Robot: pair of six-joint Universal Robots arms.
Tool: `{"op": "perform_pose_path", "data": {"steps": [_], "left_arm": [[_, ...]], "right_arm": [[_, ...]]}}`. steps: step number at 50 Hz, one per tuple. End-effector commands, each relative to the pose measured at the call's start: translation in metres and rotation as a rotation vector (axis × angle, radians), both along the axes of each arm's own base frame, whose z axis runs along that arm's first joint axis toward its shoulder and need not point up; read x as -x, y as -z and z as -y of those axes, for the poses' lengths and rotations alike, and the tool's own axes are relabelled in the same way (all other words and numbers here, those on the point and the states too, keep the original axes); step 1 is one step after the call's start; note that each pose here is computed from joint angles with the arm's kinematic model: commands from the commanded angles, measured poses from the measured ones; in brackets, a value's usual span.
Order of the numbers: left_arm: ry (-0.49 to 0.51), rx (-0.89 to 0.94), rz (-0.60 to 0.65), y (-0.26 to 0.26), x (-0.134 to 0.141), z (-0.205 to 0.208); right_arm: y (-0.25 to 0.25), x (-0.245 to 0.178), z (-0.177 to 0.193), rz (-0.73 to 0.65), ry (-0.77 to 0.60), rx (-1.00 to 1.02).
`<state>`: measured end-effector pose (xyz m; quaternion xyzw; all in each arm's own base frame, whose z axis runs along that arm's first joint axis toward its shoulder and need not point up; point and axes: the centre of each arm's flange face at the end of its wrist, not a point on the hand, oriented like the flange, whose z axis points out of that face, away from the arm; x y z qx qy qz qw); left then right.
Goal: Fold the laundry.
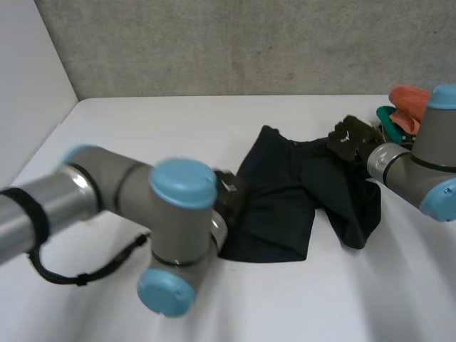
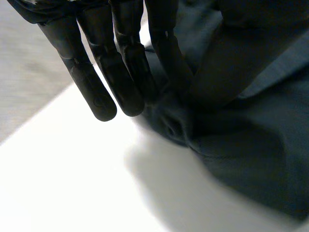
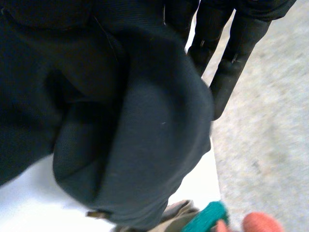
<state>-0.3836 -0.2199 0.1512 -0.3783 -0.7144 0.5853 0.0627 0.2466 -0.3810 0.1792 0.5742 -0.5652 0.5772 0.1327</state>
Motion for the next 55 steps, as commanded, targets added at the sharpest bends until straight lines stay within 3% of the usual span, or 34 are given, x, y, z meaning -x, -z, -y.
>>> {"op": "perform_pose_path", "data": {"steps": [1, 8, 15, 21, 28, 35, 44, 49, 55], "left_arm": [[-0.220, 0.275, -0.192, -0.082, -0.041, 0.072], [-0.180, 0.359, -0.212, -0.100, -0.059, 0.122], [-0.252, 0.345, -0.192, -0.080, -0.073, 0.165], [-0.245, 0.274, -0.178, -0.063, -0.076, 0.167], [-0.268, 0.278, -0.192, -0.101, -0.092, 0.133], [-0.238, 0.210, -0.191, -0.125, -0.111, 0.056], [-0.097, -0.119, -0.141, -0.072, -0.122, -0.049], [-0.127, -0.291, -0.201, -0.044, -0.122, -0.068], [-0.186, -0.388, -0.229, -0.017, -0.113, -0.058]], "right_arm": [[-0.069, -0.016, -0.052, 0.248, 0.035, -0.003], [-0.069, -0.040, -0.110, 0.512, 0.184, -0.274], [-0.043, -0.079, -0.157, 0.706, 0.162, -0.516], [-0.017, -0.103, -0.164, 0.685, 0.109, -0.530], [-0.053, -0.084, -0.163, 0.667, 0.107, -0.433], [-0.098, -0.032, -0.151, 0.557, 0.158, -0.215], [-0.080, 0.008, -0.165, 0.332, 0.221, -0.268], [-0.060, 0.010, -0.170, 0.341, 0.221, -0.332], [-0.030, 0.002, -0.161, 0.409, 0.224, -0.384]]}}
